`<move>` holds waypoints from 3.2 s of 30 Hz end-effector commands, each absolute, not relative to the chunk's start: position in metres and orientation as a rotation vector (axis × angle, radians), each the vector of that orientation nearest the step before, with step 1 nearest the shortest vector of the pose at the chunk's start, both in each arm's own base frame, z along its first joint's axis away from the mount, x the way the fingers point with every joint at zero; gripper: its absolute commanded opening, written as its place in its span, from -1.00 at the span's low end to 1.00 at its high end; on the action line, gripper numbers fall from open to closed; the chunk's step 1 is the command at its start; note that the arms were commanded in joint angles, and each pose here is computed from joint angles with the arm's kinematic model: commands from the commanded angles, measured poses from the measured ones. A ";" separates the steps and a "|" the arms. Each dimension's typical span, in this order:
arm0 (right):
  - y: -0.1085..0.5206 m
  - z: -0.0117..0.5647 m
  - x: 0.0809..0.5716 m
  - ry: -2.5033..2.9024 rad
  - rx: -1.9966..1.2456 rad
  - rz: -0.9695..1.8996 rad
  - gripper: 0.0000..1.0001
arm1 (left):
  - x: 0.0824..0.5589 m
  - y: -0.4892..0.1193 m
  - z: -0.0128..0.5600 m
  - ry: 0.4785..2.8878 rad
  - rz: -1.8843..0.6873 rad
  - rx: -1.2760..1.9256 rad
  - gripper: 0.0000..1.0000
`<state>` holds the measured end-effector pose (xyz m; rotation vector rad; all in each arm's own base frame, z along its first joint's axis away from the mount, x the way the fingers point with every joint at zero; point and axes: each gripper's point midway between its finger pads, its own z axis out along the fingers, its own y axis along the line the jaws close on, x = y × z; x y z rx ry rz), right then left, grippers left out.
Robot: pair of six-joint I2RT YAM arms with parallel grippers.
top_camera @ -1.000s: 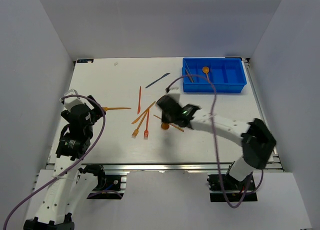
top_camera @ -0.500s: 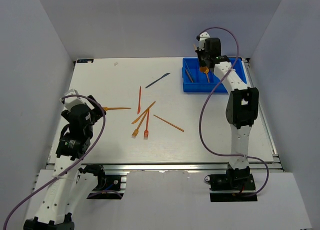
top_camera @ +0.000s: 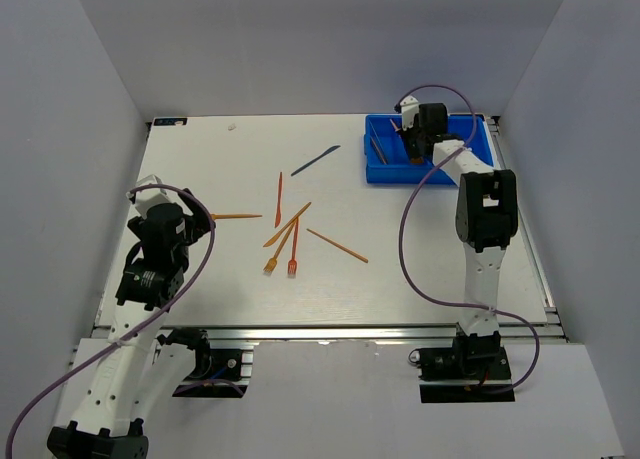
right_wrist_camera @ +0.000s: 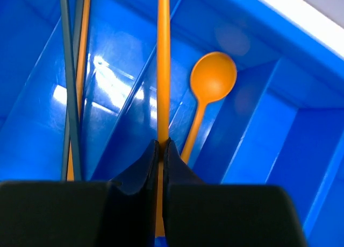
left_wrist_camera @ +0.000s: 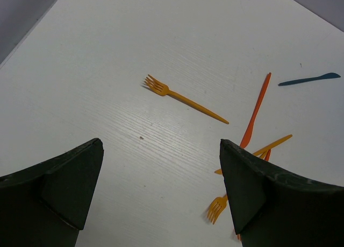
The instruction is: Sort the eating utensils into containers
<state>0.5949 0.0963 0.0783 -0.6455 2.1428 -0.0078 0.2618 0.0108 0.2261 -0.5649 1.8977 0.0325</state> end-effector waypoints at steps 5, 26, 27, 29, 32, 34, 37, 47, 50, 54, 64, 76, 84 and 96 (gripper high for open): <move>0.084 0.121 0.599 2.050 -0.559 -0.020 -0.30 | 0.264 0.009 0.229 1.887 0.026 -0.552 0.96; 0.245 0.109 0.349 2.327 -0.901 0.366 0.21 | 0.259 0.012 0.235 1.857 0.025 -0.564 0.96; 0.253 0.096 0.327 2.350 -0.963 0.357 0.20 | 0.259 0.012 0.235 1.857 0.024 -0.565 0.96; 0.256 0.084 0.309 2.373 -1.011 0.349 0.20 | 0.258 0.012 0.237 1.850 0.020 -0.564 0.96; 0.264 0.067 0.288 2.398 -1.082 0.391 0.20 | 0.258 0.012 0.238 1.846 0.016 -0.563 0.96; 0.263 0.052 0.282 2.431 -1.113 0.365 0.18 | 0.258 0.012 0.238 1.846 0.015 -0.565 0.96; 0.260 0.037 0.276 2.471 -1.139 0.349 0.14 | 0.257 0.013 0.239 1.841 0.016 -0.567 0.96; 0.245 -0.005 0.250 2.593 -1.204 0.302 -0.35 | 0.257 0.012 0.239 1.842 0.012 -0.564 0.96; 0.241 -0.004 0.252 2.593 -1.210 0.231 -0.99 | 0.257 0.012 0.239 1.839 0.012 -0.565 0.96; 0.246 0.033 0.270 2.490 -1.134 0.205 -1.00 | 0.257 0.012 0.238 1.842 0.015 -0.566 0.96; 0.205 0.194 0.421 2.145 -0.533 0.264 -1.00 | 0.257 0.014 0.239 1.838 0.023 -0.572 0.96; 0.190 0.191 0.590 1.930 -0.537 0.189 -1.00 | 0.259 0.014 0.235 1.855 0.032 -0.573 0.96; 0.171 0.142 0.594 2.017 -0.510 0.191 -1.00 | 0.261 0.013 0.232 1.870 0.040 -0.569 0.96; 0.162 0.134 0.575 2.052 -0.514 0.202 -0.21 | 0.260 0.014 0.234 1.861 0.036 -0.572 0.96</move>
